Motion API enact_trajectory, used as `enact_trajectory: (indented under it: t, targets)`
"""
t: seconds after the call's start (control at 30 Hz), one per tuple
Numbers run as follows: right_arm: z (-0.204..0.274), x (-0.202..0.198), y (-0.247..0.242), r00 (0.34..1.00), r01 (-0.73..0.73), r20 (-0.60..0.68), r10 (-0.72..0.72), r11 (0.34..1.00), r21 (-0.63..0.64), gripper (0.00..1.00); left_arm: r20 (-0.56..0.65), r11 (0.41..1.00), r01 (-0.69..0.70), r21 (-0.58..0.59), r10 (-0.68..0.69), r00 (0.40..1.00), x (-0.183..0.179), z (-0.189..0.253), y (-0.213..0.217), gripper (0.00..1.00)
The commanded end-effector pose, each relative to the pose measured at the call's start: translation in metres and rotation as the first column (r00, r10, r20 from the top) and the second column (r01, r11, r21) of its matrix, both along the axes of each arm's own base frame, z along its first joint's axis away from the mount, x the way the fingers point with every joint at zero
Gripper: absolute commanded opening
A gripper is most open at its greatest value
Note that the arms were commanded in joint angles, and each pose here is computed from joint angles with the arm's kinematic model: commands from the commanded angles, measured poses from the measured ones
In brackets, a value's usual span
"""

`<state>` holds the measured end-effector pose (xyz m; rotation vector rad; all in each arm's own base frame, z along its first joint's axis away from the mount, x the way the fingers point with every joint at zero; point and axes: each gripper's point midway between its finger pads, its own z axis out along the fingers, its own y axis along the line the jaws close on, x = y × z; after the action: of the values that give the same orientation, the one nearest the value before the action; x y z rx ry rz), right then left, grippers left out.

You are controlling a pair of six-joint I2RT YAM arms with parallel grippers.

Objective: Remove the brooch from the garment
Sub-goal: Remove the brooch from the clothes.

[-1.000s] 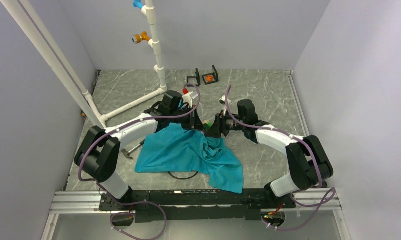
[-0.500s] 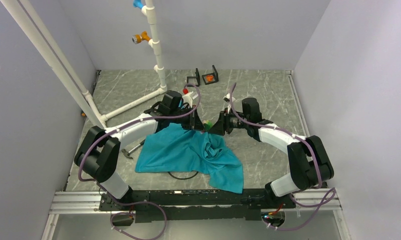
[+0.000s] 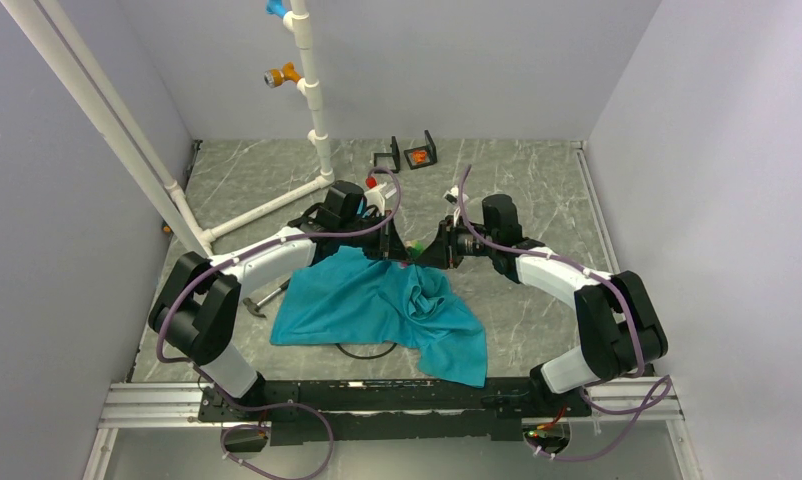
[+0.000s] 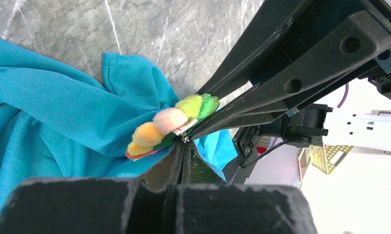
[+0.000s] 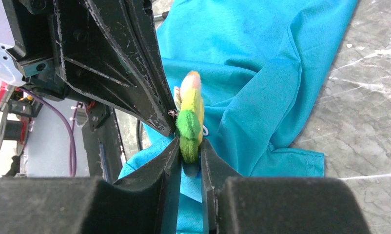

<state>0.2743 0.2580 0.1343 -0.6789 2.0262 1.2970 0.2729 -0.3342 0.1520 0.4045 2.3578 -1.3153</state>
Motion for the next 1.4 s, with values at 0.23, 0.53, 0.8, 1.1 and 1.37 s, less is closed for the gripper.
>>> enact_trajectory:
  t: [0.23, 0.53, 0.8, 1.1, 1.37]
  targets:
    - [0.019, 0.007, 0.008, 0.998, -0.015, 0.061, 0.012, 0.999, 0.044, 0.0, 0.075, 0.996, 0.039, -0.078, -0.033, 0.997, 0.006, 0.03, -0.008, 0.0]
    - [0.018, 0.011, -0.001, 0.998, 0.041, -0.051, -0.034, 0.99, 0.135, 0.0, 0.307, 0.998, -0.031, -0.048, 0.045, 0.951, 0.045, 0.062, 0.035, 0.62]
    - [0.012, -0.006, 0.002, 0.99, -0.015, -0.135, 0.045, 0.976, 0.215, 0.0, 0.42, 0.987, 0.136, -0.08, -0.09, 0.903, 0.022, 0.031, 0.058, 0.99]
    - [0.001, -0.018, 0.002, 0.984, -0.021, -0.17, 0.061, 0.973, 0.229, 0.0, 0.451, 0.937, 0.227, -0.265, -0.088, 0.888, -0.003, 0.031, 0.04, 0.98]
    - [-0.007, -0.02, 0.004, 0.98, -0.022, -0.189, 0.066, 0.974, 0.225, 0.0, 0.331, 0.927, 0.229, -0.298, -0.124, 0.935, -0.014, 0.002, 0.024, 0.69]
